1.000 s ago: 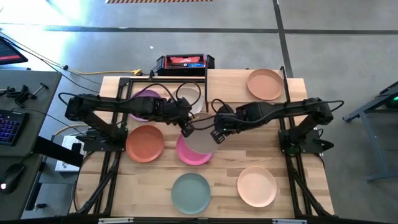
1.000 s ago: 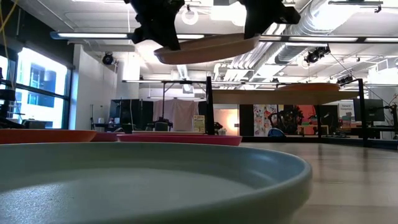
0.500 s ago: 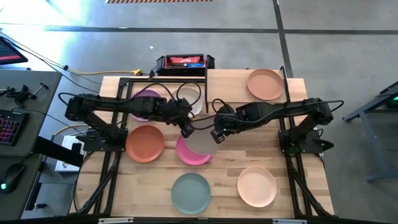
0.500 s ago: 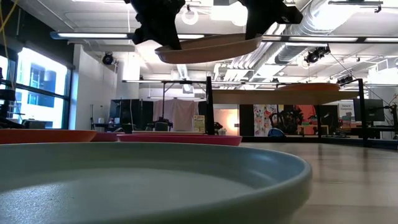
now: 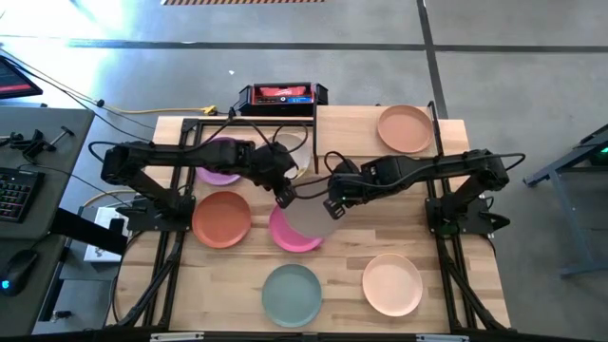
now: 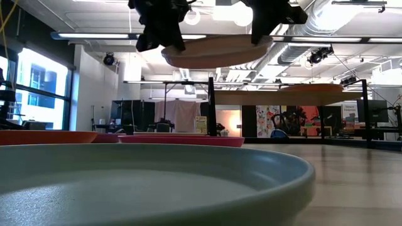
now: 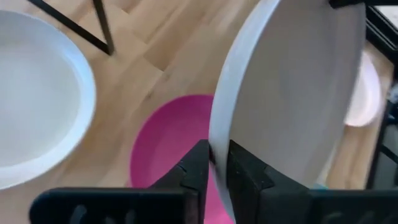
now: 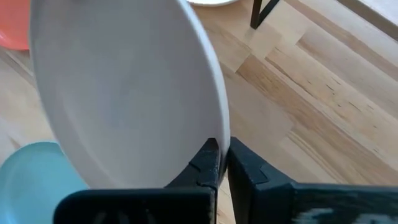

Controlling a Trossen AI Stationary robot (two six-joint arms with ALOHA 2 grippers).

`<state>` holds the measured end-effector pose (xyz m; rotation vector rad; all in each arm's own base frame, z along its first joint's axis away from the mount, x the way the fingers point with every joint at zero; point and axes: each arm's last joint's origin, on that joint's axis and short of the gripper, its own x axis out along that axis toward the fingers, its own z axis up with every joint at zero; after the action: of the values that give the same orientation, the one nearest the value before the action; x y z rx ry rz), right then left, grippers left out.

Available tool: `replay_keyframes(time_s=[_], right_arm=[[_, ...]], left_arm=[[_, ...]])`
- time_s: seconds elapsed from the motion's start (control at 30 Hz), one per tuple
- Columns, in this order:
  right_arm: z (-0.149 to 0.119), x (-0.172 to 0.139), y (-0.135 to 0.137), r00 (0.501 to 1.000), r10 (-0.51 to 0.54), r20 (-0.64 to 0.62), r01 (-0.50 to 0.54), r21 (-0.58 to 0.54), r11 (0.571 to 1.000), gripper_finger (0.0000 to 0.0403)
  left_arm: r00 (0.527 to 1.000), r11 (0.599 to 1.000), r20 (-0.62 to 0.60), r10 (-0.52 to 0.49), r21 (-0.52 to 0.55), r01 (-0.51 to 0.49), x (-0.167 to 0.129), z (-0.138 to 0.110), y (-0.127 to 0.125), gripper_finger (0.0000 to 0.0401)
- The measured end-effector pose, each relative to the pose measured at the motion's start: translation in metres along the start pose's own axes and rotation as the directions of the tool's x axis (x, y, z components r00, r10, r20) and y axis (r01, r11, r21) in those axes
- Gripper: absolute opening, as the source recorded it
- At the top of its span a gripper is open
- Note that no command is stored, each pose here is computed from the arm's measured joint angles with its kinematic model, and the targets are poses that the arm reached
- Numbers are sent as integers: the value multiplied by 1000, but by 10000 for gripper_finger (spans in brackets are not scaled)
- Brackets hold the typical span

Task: Place and stack plates onto a shelf
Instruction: Stack the gray plate on top of the light orange plate on the shelf

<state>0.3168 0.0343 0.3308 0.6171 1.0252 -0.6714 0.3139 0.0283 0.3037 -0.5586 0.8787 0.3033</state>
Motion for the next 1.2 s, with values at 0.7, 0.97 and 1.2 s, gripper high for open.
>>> replay_keyframes(time_s=[0.7,0.97,1.2], right_arm=[[-7,-18,-22,994,-85,-62,83,-30,996,1],[0,-42,-52,993,-101,-56,102,18,995,0],[10,-65,-88,993,-115,-32,118,104,988,0]], left_arm=[[989,996,123,-87,19,85,-15,9,-7,118],[977,991,176,-123,76,111,-52,4,-6,118],[981,988,163,-109,127,89,-81,-8,1,118]])
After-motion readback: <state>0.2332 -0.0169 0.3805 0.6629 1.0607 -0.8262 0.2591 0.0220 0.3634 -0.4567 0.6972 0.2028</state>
